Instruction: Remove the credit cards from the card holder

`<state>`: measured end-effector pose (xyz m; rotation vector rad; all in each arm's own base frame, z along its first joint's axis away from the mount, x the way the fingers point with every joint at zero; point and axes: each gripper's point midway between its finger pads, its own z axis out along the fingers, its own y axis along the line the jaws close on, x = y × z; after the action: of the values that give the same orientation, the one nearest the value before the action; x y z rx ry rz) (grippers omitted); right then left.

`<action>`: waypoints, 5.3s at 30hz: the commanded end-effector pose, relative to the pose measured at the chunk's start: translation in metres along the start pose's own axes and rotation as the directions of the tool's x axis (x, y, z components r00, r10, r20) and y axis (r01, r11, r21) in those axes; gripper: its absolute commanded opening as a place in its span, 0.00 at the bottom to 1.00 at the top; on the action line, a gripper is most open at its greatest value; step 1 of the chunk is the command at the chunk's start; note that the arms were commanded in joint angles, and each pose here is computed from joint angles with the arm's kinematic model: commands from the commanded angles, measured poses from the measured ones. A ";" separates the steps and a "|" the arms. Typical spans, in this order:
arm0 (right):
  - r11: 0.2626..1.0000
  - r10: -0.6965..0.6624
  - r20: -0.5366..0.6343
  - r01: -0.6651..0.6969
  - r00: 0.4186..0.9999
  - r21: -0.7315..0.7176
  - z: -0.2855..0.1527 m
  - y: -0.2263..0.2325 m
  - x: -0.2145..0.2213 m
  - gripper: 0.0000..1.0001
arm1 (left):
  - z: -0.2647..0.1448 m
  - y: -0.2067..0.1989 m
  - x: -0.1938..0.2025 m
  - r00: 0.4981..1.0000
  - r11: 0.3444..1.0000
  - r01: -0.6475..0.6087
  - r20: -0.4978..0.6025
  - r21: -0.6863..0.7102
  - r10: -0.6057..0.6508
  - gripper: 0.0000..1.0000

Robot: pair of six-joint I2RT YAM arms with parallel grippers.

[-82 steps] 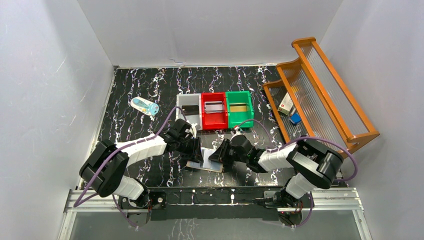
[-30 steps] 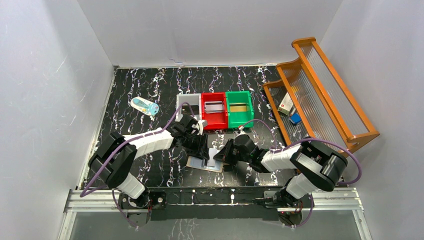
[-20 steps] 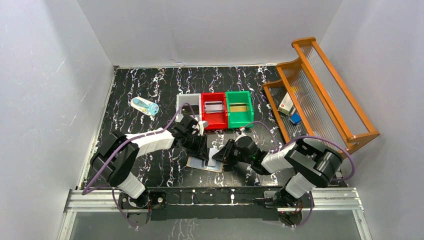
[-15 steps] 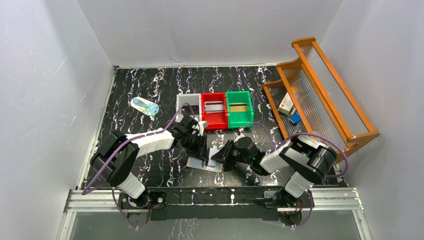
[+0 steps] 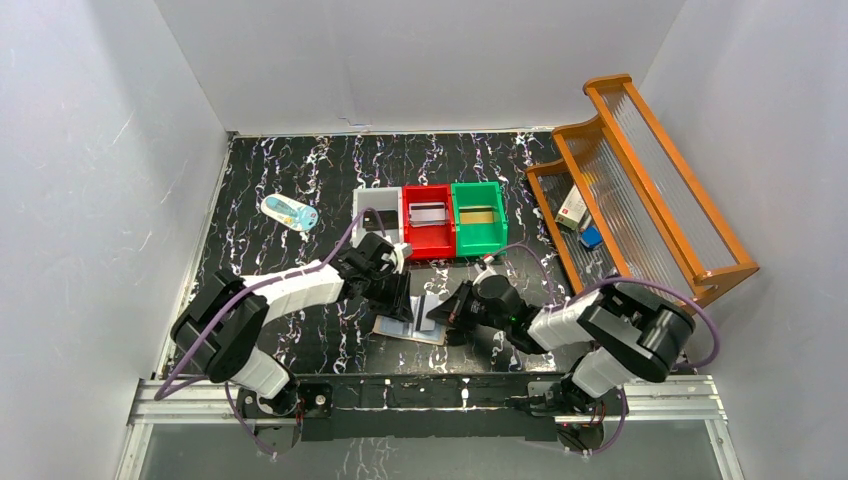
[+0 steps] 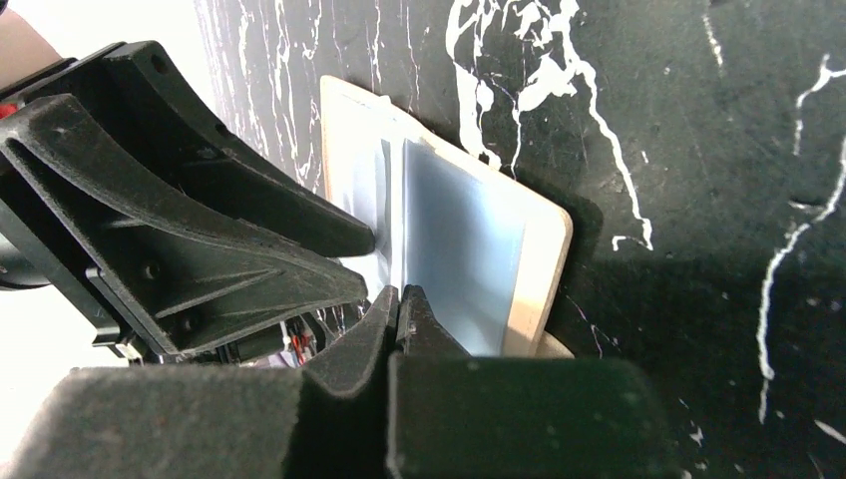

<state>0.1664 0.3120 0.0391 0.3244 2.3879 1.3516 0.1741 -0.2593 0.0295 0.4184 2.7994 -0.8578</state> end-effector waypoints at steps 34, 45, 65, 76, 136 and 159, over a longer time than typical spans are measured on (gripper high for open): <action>0.632 -0.765 0.359 0.728 0.534 0.264 -0.073 0.111 -0.124 0.00 | -0.199 0.138 -0.044 0.798 0.762 0.374 0.602 -0.529 0.026 0.98; 0.056 -0.998 0.030 0.911 0.047 0.409 -0.027 0.129 -0.166 0.00 | -0.198 0.134 -0.048 0.759 0.798 0.383 0.651 -0.465 0.015 0.98; -0.364 -0.911 -0.318 0.874 -0.262 0.324 0.059 0.092 -0.210 0.00 | -0.207 0.150 -0.044 0.731 0.727 0.463 0.682 -0.507 0.010 0.98; -0.502 -0.849 -0.359 0.802 -0.387 0.323 0.069 0.097 -0.244 0.00 | -0.206 0.147 -0.045 0.728 0.742 0.453 0.685 -0.495 0.013 0.98; -0.266 -0.963 -0.151 0.868 -0.222 0.420 0.040 0.124 -0.243 0.44 | -0.194 0.145 -0.046 0.764 0.760 0.422 0.645 -0.495 -0.004 0.98; 0.866 -0.426 -0.014 0.412 0.905 0.284 0.014 0.092 -0.090 0.54 | -0.193 0.143 -0.050 0.783 0.768 0.389 0.621 -0.508 0.014 0.98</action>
<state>0.2922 0.3249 0.1576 -0.3187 2.2358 0.7528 0.2443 -0.0485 0.1091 -0.2470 2.3805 -0.0097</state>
